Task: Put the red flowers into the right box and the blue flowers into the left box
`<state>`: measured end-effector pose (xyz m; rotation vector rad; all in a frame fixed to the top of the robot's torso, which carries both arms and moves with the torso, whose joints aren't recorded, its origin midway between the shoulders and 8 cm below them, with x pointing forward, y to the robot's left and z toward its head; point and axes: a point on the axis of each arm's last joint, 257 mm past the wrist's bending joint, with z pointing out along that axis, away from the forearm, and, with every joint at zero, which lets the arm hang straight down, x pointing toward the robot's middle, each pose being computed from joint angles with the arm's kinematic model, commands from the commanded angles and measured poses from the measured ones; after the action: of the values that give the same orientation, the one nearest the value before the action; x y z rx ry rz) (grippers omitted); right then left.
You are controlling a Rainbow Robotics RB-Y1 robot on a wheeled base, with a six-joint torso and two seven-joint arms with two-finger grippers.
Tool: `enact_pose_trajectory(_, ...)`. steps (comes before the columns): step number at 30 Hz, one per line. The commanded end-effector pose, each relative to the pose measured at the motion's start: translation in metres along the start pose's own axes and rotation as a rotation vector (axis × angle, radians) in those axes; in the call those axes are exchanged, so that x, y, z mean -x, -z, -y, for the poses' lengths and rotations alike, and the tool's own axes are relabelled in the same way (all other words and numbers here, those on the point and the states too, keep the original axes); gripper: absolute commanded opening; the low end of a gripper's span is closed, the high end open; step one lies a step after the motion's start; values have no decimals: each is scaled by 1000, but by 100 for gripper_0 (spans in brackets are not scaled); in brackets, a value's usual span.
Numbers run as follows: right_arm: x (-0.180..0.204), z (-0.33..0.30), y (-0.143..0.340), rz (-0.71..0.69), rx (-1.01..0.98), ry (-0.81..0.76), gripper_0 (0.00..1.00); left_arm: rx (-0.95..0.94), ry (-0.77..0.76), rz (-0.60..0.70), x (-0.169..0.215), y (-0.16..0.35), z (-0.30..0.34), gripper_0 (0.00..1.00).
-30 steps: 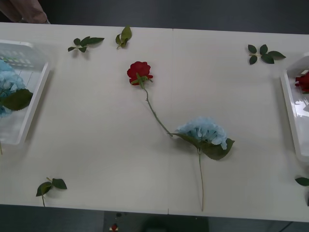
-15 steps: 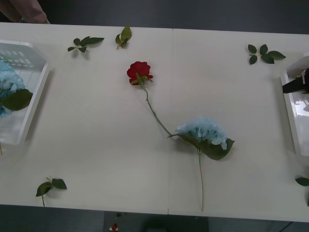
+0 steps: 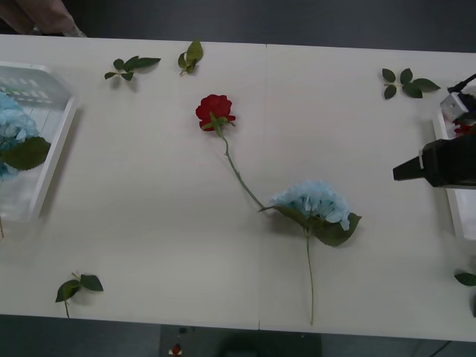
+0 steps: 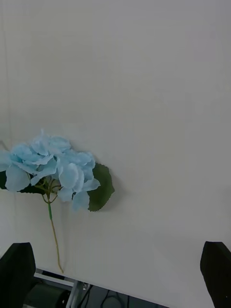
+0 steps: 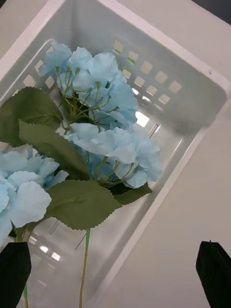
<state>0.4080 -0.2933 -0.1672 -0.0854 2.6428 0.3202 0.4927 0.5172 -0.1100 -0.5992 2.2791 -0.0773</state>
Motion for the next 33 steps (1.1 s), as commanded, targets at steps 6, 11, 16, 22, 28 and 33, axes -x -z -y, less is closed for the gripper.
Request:
enact_pose_trajectory(6, -24, -46, -19, -32, 3, 8, 100, -126, -50, 47, 13, -7, 88, 100)
enact_pose_trajectory(11, -34, -59, -36, -37, -23, 40, 100, -182, -71, 33, 2, -16, 130, 100)
enact_pose_trajectory(16, -39, -64, -57, -25, -68, 83, 100, -189, -106, 31, -11, -28, 166, 100)
enact_pose_trajectory(22, -47, -72, -85, 12, -127, 121, 100, -228, -80, 50, -26, -40, 228, 100)
enact_pose_trajectory(28, -61, -86, -102, 10, -122, 143, 100, -230, -107, 69, -48, -45, 283, 100)
enact_pose_trajectory(33, -70, -90, -115, 6, -130, 163, 100, -268, -134, 59, -74, -46, 325, 100)
